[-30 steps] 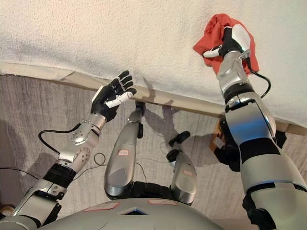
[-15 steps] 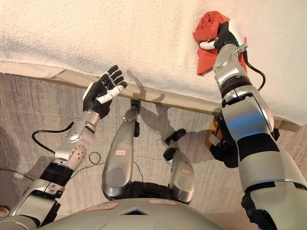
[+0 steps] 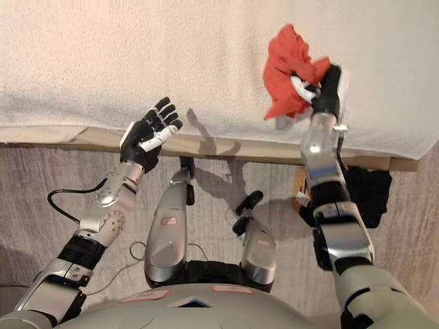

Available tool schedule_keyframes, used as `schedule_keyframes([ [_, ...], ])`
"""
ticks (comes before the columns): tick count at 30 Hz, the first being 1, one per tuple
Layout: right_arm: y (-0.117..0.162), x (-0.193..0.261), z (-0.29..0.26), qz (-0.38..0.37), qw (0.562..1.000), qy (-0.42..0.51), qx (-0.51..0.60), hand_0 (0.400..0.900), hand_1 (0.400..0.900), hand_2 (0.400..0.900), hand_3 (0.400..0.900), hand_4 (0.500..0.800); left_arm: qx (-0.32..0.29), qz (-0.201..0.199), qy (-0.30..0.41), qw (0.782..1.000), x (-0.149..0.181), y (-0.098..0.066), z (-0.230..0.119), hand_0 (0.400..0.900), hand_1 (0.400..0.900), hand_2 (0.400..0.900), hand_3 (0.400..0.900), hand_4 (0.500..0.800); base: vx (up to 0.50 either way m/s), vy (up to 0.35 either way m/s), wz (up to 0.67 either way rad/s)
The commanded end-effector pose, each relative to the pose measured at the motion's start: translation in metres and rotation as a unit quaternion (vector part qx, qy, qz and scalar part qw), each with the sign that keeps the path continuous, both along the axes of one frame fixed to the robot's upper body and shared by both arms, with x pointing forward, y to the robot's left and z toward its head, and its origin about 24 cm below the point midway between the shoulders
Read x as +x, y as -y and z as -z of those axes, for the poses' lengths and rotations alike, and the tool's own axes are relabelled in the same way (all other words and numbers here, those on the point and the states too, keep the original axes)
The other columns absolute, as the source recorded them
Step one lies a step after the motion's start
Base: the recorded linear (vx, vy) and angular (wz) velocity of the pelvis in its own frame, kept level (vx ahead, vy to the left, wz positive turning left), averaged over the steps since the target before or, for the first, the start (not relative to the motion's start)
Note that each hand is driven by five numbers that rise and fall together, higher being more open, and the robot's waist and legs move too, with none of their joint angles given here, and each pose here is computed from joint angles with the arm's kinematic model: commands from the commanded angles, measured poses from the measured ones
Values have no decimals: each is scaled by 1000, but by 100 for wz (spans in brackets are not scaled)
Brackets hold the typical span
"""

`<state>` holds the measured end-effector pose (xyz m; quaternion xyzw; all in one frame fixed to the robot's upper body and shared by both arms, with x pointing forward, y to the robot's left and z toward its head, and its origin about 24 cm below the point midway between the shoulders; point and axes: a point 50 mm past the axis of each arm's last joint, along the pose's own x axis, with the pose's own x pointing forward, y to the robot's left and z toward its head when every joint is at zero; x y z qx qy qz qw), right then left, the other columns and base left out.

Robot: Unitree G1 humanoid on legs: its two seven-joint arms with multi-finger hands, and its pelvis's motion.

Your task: Put the clothes on the bed into the basket.

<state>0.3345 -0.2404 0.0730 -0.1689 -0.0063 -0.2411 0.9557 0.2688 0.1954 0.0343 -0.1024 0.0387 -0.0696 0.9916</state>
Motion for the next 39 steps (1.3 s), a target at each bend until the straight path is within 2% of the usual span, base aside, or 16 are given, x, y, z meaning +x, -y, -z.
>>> schedule_keyframes([
  [1, 72, -34, -17, 99, 992, 38, -75, 400, 400, 400, 400, 500, -59, 31, 31, 997, -14, 20, 1, 900, 900, 900, 900, 800, 35, -80, -13],
  [14, 189, -113, 10, 263, 950, -135, -101, 400, 400, 400, 400, 500, -58, 37, -28, 997, -35, 13, 28, 900, 900, 900, 900, 800, 37, -41, -28],
  [23, 243, -180, 13, 364, 902, -223, -61, 400, 400, 400, 400, 500, -69, 33, -55, 996, -48, 10, 39, 900, 900, 900, 900, 800, 50, -53, -9],
  [31, 266, -225, 8, 422, 869, -257, -25, 400, 400, 400, 400, 500, -66, 35, -63, 995, -51, 9, 41, 900, 900, 900, 900, 800, 48, -32, -2],
  [39, 251, -198, 20, 374, 892, -253, -22, 400, 400, 400, 400, 500, -70, 34, -65, 995, -51, 14, 43, 900, 900, 900, 900, 800, 22, -12, -9],
])
